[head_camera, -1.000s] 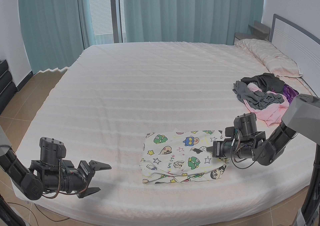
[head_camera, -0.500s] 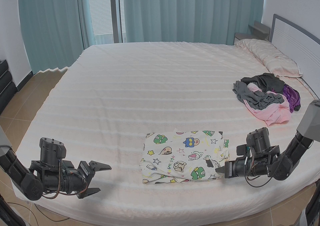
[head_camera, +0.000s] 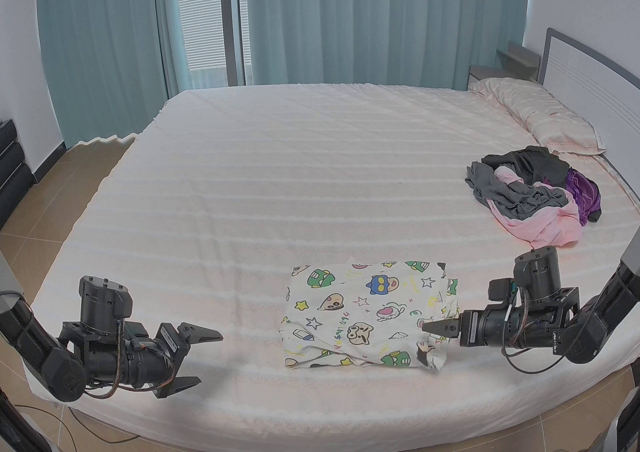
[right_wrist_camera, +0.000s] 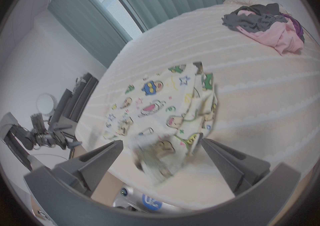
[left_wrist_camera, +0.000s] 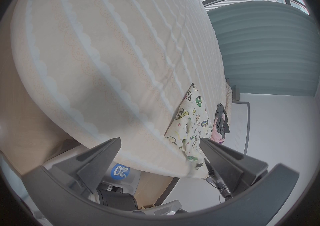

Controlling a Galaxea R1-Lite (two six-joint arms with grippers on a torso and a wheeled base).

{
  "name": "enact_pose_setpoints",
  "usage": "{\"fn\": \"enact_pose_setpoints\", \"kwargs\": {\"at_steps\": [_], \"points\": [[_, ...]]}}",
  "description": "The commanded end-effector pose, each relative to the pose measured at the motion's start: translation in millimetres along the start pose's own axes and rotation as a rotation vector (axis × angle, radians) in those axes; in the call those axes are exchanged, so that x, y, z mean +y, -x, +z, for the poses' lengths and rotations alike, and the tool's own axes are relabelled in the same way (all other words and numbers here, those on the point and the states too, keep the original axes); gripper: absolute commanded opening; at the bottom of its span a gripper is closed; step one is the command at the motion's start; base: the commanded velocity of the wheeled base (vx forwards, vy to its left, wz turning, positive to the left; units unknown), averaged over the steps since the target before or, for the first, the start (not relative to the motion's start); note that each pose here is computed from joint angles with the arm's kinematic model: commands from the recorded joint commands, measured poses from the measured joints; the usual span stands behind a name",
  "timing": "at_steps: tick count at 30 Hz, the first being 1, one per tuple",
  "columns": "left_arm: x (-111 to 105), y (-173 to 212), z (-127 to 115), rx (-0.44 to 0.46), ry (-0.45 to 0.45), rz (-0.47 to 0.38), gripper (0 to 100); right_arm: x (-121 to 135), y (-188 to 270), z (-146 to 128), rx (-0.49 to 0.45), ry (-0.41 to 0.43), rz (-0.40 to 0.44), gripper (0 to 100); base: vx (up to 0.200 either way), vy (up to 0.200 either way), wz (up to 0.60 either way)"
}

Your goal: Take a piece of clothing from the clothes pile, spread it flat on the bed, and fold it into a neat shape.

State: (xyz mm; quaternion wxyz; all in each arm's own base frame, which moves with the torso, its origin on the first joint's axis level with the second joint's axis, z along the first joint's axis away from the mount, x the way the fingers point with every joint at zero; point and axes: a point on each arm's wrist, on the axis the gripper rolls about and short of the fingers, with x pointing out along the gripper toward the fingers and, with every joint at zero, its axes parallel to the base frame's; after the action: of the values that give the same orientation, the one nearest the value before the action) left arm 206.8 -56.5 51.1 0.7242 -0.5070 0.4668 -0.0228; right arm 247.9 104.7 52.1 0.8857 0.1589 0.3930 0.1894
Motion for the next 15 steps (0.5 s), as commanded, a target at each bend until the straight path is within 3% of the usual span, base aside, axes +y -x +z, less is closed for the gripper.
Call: {"fn": "enact_pose_setpoints", "kwargs": {"at_steps": [1,7,15], "points": [[0.0,-0.1,0.0,0.0,0.001,0.0,100,14.4,11.5,16.5,-0.081,-0.002,0.054,100,0.0,0.0,0.0],[-0.2,0.2,0.0,-0.001,0.0,-0.001,100,15.8,1.5,25.2,-0.094,-0.059,0.057,100,0.0,0.0,0.0],[-0.2,0.2,0.0,-0.001,0.0,-0.001,100,-0.3,-55.9,50.2,-0.125,-0.107,-0.026,100,0.0,0.0,0.0]]}}
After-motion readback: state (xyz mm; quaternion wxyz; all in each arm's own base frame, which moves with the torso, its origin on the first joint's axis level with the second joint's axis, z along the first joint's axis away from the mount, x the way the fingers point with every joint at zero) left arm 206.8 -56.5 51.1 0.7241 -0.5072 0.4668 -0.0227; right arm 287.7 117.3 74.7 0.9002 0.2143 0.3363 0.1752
